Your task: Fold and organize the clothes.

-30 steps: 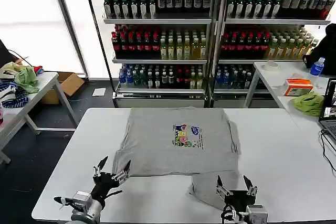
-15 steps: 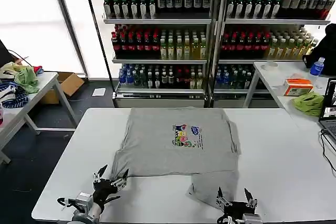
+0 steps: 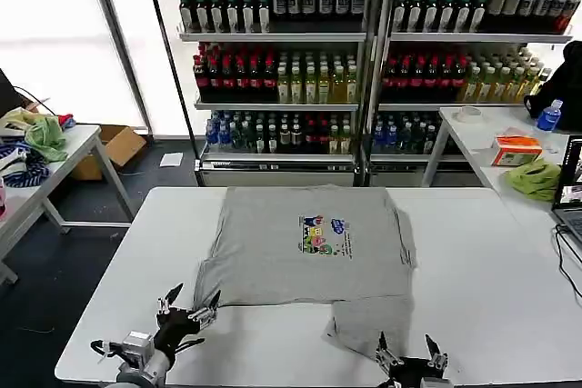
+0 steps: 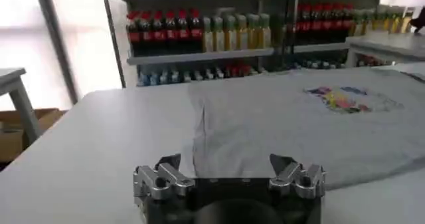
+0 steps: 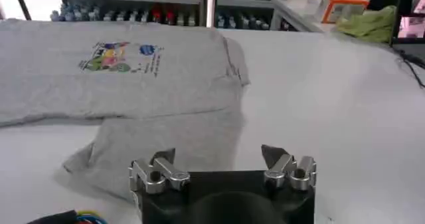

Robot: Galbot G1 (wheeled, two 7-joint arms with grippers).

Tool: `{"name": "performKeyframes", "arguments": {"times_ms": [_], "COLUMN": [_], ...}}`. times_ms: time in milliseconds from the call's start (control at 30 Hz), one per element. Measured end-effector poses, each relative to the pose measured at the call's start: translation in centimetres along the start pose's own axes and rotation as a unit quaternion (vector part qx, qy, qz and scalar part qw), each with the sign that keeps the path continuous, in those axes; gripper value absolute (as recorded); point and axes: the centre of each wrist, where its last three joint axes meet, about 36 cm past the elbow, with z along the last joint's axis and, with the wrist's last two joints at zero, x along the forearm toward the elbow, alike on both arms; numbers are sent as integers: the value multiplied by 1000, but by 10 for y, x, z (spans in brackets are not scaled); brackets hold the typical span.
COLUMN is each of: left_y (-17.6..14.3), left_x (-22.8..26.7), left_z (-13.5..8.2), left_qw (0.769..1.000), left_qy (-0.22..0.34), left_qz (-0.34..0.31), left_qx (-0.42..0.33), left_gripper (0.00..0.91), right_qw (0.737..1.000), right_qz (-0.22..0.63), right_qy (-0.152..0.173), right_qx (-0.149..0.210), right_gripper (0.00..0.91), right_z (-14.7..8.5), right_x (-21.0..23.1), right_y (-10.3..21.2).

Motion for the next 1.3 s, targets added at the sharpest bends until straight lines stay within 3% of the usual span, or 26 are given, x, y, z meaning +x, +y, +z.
{"name": "performKeyframes", "arguments": {"times_ms": [400,1300], "left_y": [6,6], "left_x": [1,-3], "left_z": [-13,4], "left_qw": [1000,998], "left_qy": [20,57], "left_qz": [10,18], "left_qx": [-1,5], "left_gripper": [907,907], "right_qw": [1000,1000], "right_qz": [-1,2], "right_qy": [9,16], "right_qx": [5,16], "right_gripper": [907,907], "right_z": [7,23], "right_x": [3,-12], "right_y": [6,10]}}
